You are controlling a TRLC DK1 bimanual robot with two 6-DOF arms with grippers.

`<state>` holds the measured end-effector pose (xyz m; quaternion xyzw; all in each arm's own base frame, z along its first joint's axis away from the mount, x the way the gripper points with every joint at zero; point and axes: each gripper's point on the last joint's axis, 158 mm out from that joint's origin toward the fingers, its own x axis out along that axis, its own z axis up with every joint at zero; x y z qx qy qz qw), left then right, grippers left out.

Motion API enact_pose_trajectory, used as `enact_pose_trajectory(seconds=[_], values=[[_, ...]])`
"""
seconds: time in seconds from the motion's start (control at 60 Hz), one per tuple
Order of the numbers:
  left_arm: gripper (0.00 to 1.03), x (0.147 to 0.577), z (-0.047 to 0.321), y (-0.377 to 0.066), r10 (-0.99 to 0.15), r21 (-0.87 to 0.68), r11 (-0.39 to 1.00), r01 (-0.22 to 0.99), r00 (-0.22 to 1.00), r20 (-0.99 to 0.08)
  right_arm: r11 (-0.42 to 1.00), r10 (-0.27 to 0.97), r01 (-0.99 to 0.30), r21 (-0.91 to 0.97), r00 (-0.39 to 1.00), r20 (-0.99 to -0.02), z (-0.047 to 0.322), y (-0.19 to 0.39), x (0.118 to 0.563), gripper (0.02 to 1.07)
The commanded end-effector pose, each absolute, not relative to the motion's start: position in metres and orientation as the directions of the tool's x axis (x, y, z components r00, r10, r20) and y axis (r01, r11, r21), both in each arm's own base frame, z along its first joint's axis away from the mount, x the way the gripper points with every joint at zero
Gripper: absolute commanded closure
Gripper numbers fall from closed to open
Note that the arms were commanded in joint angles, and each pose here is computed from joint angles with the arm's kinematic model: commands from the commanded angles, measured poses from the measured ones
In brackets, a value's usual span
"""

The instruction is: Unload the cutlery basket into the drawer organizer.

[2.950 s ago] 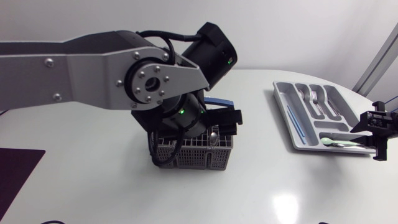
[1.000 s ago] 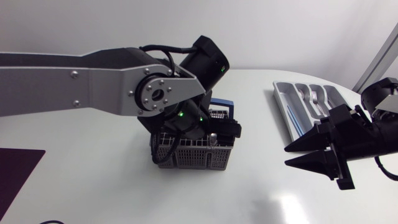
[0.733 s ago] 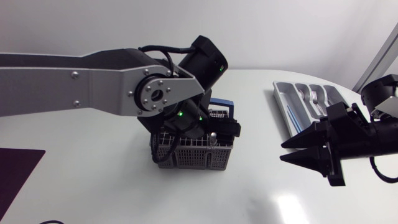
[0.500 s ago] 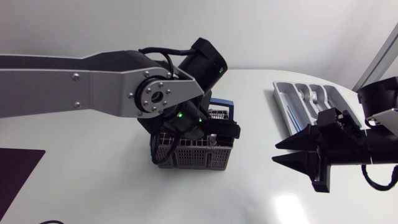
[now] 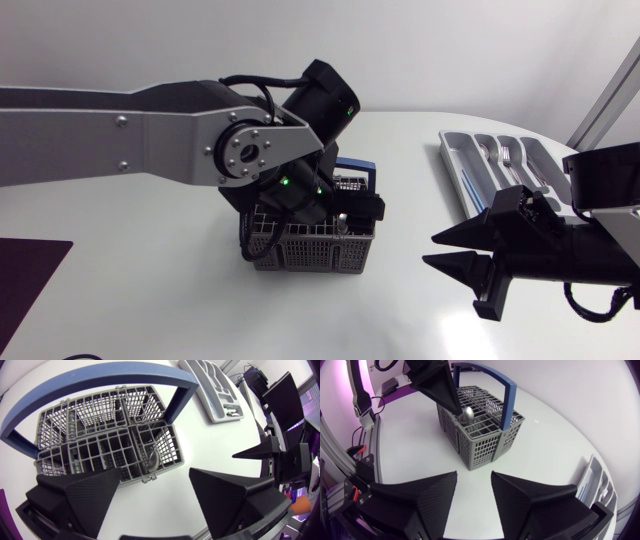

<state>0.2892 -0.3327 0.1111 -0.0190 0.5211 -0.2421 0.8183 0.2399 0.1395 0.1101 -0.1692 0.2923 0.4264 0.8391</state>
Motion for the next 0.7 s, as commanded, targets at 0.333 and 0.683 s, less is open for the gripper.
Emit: enact_pose_trajectory(seconds=[0.333,0.683], values=[[0.09,0.286,0.102,-0.329,-0.422,-0.306,0.881,0.361,0.306,-0.854,0.58,0.623,-0.815,-0.015,0.455,-0.636,0.105,0.145,0.234,0.55],[0.21,0.287,0.107,-0.334,-0.467,-0.361,0.855,0.372,0.25,-0.848,0.549,0.641,-0.836,-0.015,0.432,-0.635,0.105,0.154,0.229,0.55]])
